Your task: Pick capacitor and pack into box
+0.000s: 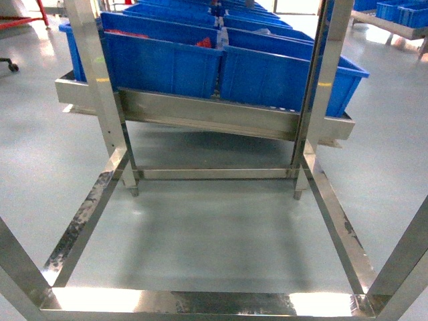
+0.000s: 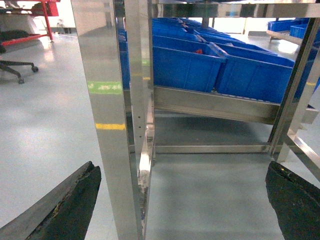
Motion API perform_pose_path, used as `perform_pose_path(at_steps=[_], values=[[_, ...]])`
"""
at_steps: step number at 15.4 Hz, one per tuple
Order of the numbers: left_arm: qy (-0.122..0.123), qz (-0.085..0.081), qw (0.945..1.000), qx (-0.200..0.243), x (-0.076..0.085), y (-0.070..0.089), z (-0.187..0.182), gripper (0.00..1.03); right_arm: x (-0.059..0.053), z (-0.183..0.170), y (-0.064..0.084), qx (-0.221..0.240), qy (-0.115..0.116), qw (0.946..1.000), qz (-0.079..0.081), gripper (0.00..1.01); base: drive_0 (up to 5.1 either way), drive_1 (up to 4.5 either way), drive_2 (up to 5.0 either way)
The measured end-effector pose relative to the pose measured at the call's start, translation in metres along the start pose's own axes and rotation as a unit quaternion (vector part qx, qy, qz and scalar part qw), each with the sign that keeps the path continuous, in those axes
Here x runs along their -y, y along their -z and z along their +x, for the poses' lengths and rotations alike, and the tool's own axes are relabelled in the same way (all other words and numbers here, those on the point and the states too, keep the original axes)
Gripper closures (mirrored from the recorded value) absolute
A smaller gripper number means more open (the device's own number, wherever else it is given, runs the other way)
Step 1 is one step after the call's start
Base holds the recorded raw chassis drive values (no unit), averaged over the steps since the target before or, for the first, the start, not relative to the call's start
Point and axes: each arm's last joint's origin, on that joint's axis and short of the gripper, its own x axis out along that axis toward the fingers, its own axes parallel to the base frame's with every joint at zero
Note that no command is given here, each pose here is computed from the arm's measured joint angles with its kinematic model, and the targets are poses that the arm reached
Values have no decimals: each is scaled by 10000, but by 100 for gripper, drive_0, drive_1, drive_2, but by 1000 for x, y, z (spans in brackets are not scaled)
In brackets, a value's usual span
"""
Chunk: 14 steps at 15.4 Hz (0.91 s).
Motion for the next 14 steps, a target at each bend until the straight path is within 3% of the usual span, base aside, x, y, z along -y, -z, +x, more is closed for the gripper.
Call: perform_pose_path(at_steps=[14], values=[[4,0,10000,-6,0,0,0,5,0,0,0,2,-8,10000,6,3,0,0,0]])
